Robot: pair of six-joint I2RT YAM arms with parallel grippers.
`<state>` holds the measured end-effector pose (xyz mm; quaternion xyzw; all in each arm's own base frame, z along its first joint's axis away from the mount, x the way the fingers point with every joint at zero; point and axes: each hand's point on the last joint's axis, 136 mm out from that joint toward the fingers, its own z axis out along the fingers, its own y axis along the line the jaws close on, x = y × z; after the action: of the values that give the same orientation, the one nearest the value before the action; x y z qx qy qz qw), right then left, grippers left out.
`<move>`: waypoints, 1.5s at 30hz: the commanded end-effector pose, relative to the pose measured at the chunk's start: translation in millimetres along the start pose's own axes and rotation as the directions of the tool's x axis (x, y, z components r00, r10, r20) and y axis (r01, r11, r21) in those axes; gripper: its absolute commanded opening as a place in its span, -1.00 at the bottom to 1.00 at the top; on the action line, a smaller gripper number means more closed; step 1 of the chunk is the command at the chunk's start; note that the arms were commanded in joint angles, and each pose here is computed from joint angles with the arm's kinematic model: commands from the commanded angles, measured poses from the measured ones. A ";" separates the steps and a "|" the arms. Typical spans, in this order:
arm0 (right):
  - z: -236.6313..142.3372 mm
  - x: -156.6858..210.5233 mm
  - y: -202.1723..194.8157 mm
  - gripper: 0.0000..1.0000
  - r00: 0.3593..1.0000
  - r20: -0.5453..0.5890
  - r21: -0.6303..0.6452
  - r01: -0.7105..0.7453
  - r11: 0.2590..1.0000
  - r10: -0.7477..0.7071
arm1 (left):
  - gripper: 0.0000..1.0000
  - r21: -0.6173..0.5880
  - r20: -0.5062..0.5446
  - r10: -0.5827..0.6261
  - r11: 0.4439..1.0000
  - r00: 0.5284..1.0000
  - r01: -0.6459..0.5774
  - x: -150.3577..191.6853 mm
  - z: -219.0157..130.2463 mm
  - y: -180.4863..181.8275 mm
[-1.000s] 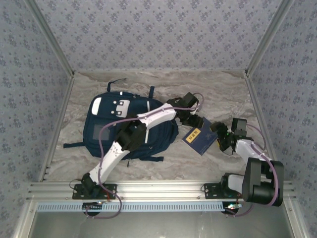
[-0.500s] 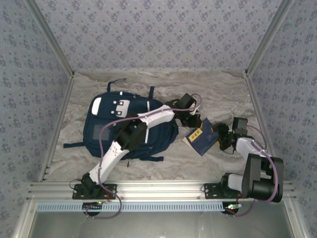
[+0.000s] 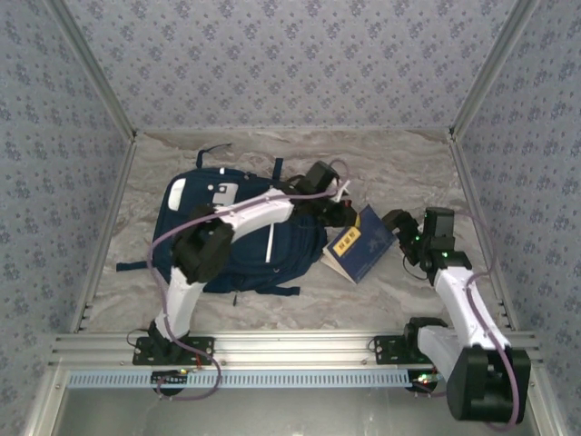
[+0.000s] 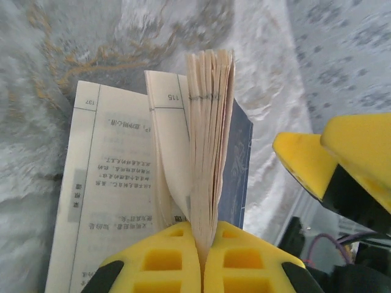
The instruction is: Pack books, pencil case, and school supplies into a backpack
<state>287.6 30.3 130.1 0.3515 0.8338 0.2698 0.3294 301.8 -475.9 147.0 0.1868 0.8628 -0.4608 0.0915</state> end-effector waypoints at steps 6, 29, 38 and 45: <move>-43.7 21.6 89.0 0.89 0.994 -0.106 -0.467 -0.021 0.884 -0.032 | -1.00 0.167 0.245 0.050 0.982 0.968 -0.093 -25.0 -107.6 -72.9; -73.8 68.6 140.9 -0.85 0.964 -0.124 -0.633 0.106 0.767 -0.235 | 0.09 0.011 0.377 0.032 0.999 0.926 -0.040 -7.7 -183.4 -50.4; -68.6 63.8 105.3 -1.00 0.954 -0.092 -0.455 0.214 0.864 -0.285 | 0.24 -0.488 0.325 0.082 0.868 0.942 0.093 21.2 -217.8 76.2; -65.9 68.3 96.9 -1.00 0.952 -0.111 -0.438 0.212 0.874 -0.287 | 0.21 -0.572 0.234 0.032 0.813 0.972 0.112 31.7 -190.7 130.0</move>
<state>242.6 130.4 203.4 0.1496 0.8209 0.4363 0.3368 330.1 -252.6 169.0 0.0602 0.9362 -0.2353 0.2540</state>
